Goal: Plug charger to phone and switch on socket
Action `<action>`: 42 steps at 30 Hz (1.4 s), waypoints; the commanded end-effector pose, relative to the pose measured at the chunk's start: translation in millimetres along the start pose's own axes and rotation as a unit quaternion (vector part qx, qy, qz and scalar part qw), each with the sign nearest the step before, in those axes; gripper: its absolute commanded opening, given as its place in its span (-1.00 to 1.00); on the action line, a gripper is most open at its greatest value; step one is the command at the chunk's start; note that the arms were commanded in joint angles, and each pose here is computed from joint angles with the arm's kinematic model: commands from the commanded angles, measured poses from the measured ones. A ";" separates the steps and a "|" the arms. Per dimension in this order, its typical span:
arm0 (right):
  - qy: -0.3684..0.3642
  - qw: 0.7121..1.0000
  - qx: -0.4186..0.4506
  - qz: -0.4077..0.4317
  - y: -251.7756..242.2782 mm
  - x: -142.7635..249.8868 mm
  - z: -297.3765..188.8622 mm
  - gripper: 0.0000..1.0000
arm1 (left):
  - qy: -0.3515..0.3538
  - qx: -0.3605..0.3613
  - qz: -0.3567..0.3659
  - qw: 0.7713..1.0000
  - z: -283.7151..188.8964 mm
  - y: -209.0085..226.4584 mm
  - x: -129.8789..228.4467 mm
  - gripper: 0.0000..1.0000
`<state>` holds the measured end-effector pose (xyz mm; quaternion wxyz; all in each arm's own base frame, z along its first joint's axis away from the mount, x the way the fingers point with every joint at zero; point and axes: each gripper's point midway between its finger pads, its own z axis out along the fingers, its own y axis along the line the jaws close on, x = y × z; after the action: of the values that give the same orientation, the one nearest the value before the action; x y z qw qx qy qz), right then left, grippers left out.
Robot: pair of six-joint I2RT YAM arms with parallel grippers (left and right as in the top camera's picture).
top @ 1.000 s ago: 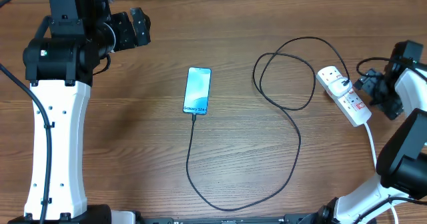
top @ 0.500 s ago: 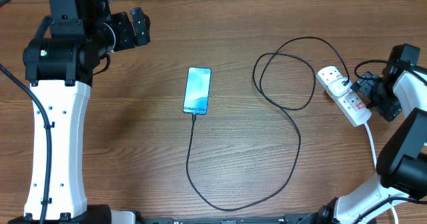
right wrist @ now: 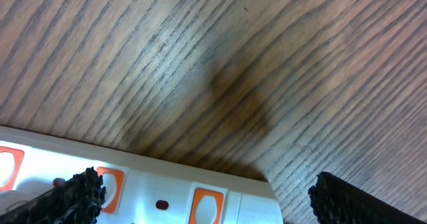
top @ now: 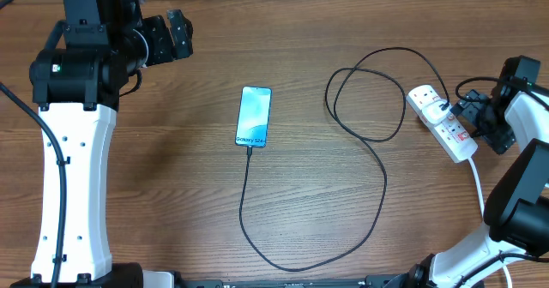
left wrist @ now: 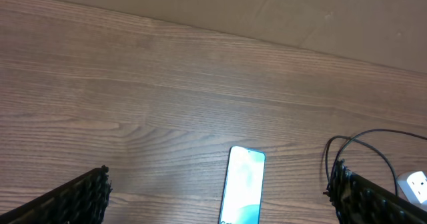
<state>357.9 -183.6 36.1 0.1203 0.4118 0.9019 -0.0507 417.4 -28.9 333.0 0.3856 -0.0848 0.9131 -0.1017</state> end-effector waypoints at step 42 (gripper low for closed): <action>-0.001 1.000 -0.030 -0.001 7.6 4.7 -3.3 1.00 | 0.003 -0.006 -0.006 1.000 2.9 3.2 0.5 1.00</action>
<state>357.0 -175.1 28.2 0.1172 0.4093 0.9044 -0.0296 417.4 -28.9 332.9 0.3854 -0.0848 0.9132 -0.1016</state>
